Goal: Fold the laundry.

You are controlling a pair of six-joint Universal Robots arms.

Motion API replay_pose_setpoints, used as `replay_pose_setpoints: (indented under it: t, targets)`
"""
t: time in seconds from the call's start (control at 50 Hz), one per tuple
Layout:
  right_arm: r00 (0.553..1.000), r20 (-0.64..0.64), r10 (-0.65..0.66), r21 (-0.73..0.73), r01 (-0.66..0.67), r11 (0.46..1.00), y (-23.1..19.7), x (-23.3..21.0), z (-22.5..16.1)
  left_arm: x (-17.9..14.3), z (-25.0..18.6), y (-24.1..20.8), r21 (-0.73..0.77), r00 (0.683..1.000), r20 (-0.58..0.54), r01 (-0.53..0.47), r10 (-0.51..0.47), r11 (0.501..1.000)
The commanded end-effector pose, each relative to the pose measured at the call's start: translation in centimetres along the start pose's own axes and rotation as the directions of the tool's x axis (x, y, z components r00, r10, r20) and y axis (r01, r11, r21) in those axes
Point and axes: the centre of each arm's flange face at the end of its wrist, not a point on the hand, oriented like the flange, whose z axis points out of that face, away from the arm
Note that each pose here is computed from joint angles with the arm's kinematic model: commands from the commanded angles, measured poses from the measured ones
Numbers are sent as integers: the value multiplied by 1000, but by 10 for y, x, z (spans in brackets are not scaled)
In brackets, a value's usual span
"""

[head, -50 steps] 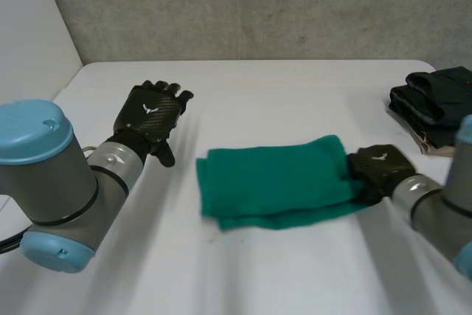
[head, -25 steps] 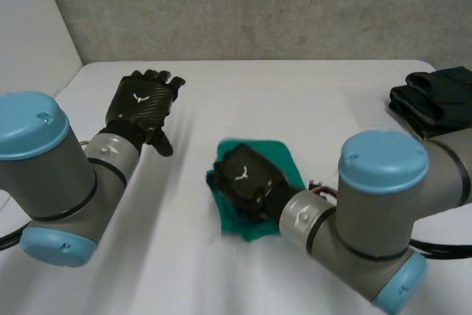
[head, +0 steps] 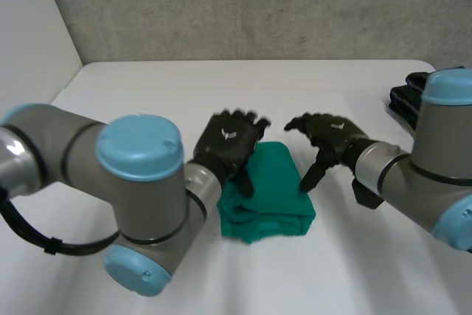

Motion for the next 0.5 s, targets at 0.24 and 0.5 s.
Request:
replay_pose_setpoints:
  t: [0.24,0.5]
  targets:
    - [966,66,-248,-160,256,953,50,-9,32,-6,-9,62,-276,991,103,-51,82,960]
    - [939,-65,-337,22,339,941,8,-9,5,-11,-16,-16,-37,999,8,-41,41,998]
